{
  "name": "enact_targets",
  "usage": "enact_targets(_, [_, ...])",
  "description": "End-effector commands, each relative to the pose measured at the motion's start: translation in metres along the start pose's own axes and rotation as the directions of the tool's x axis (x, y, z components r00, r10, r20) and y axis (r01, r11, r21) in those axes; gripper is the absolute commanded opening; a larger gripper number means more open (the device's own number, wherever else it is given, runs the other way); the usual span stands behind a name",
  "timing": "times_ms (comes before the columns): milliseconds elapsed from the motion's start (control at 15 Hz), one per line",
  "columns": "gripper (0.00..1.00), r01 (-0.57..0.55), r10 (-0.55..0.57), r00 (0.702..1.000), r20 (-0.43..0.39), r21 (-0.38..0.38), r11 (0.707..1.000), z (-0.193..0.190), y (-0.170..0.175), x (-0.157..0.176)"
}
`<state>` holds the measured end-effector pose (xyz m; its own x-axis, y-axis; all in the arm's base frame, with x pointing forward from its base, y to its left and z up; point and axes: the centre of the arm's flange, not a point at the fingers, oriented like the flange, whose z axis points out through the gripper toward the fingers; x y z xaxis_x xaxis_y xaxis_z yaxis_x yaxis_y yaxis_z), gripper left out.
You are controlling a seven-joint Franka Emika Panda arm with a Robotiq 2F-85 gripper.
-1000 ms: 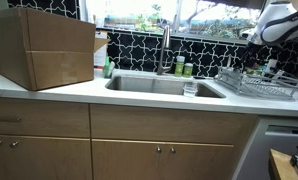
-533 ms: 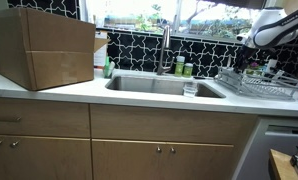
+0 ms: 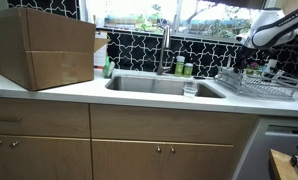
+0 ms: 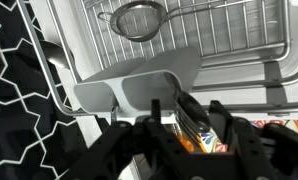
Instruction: Remove the spoons from the front compartment of the utensils rack and place them in the rear compartment of the utensils rack in the dishes drying rack
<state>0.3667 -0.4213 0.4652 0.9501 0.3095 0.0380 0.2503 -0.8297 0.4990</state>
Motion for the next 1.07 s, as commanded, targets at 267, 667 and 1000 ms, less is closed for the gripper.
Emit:
enact_targets(267, [0.33, -0.004, 0.004, 1.000, -0.001, 0.006, 1.000, 0.0092, 0.0068, -0.0036])
enact_targets(667, [0.27, -0.012, 0.012, 1.000, 0.005, 0.000, 1.000, 0.0076, 0.0097, -0.0078])
enact_targets(1000, [0.19, -0.023, 0.023, 1.000, 0.007, -0.010, 1.000, 0.0064, 0.0129, -0.0118])
